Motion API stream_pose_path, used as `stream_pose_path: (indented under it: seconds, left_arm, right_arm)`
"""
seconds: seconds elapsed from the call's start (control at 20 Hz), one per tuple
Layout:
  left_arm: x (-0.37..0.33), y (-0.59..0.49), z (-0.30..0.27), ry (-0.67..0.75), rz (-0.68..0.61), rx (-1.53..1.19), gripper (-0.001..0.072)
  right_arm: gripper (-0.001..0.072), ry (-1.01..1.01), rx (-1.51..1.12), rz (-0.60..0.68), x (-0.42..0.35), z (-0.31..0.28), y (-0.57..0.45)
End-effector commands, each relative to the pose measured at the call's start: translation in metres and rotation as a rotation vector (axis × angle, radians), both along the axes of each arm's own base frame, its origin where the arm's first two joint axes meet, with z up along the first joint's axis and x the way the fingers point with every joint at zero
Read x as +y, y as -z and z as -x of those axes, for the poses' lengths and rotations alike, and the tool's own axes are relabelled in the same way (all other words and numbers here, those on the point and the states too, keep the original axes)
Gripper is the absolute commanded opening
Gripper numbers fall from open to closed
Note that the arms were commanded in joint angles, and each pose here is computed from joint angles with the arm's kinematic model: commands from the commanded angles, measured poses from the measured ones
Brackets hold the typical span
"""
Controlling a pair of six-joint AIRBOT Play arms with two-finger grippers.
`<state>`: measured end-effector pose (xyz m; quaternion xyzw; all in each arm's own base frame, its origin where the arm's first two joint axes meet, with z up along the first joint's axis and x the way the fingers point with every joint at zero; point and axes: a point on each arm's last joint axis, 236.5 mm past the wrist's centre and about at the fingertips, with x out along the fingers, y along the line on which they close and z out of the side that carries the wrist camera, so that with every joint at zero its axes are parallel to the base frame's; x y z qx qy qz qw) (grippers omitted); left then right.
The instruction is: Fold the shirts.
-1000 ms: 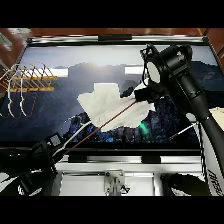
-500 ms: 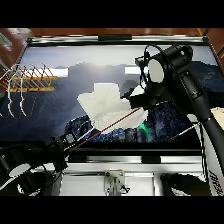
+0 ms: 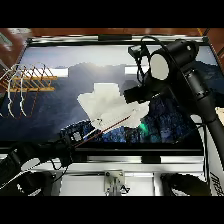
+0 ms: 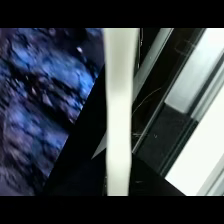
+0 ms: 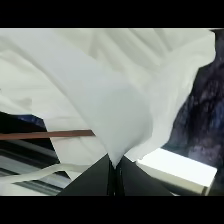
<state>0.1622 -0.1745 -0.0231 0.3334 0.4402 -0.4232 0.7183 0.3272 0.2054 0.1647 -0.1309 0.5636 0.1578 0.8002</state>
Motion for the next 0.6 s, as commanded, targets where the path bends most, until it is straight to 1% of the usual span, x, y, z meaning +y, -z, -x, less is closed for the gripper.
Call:
stream_pose_path:
  seconds: [0.0,0.15,0.3,0.55]
  left_arm:
    - [-0.026,-0.003,-0.023,-0.04,0.083,-0.038,0.0043]
    - [-0.055,-0.016,-0.032,-0.066,0.174,-0.016,0.0043]
    - [-0.07,-0.012,-0.037,-0.037,0.176,-0.018,0.0043]
    - [-0.075,-0.005,-0.044,-0.075,0.186,-0.005,0.0043]
  right_arm:
    - [0.0087,-0.1,-0.076,-0.046,0.027,0.009,-0.031]
    - [0.0087,-0.179,-0.036,-0.023,0.048,0.038,-0.027]
    - [0.0087,-0.229,-0.084,-0.016,0.071,0.052,-0.03]
    - [0.0087,-0.242,-0.048,0.011,0.078,0.075,-0.026]
